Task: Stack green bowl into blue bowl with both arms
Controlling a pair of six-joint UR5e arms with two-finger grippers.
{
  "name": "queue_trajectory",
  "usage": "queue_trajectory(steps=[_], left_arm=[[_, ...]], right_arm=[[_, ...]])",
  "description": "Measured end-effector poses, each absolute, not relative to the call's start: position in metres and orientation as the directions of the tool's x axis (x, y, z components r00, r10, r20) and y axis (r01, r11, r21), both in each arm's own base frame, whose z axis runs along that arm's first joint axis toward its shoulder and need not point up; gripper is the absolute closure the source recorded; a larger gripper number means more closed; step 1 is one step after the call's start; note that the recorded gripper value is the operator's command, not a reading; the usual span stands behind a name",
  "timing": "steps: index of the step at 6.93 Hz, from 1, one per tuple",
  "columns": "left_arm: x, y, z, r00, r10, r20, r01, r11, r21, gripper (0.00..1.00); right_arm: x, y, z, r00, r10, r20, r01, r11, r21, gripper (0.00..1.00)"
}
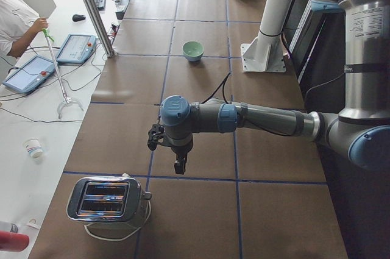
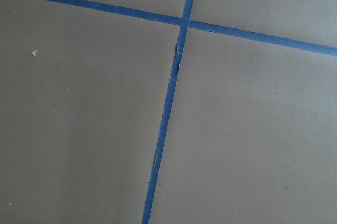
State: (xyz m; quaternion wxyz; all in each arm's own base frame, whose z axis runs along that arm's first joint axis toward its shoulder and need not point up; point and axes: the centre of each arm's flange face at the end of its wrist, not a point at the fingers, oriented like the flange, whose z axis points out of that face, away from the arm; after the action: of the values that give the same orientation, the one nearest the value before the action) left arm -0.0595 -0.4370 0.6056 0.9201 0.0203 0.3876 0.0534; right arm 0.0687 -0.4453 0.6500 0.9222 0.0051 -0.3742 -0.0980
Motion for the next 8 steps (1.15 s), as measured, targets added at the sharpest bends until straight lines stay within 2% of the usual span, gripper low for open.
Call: queue_trajectory(steps=[8], left_arm=[[-0.0563,-0.4393,0.6023,0.699,0.16,-0.697,-0.092,0.987,0.134,0.0]], right_arm=[[0.064,-0.4461,0.6486,0.698,-0.196,0.688,0.188,0.978,0.088,0.0]])
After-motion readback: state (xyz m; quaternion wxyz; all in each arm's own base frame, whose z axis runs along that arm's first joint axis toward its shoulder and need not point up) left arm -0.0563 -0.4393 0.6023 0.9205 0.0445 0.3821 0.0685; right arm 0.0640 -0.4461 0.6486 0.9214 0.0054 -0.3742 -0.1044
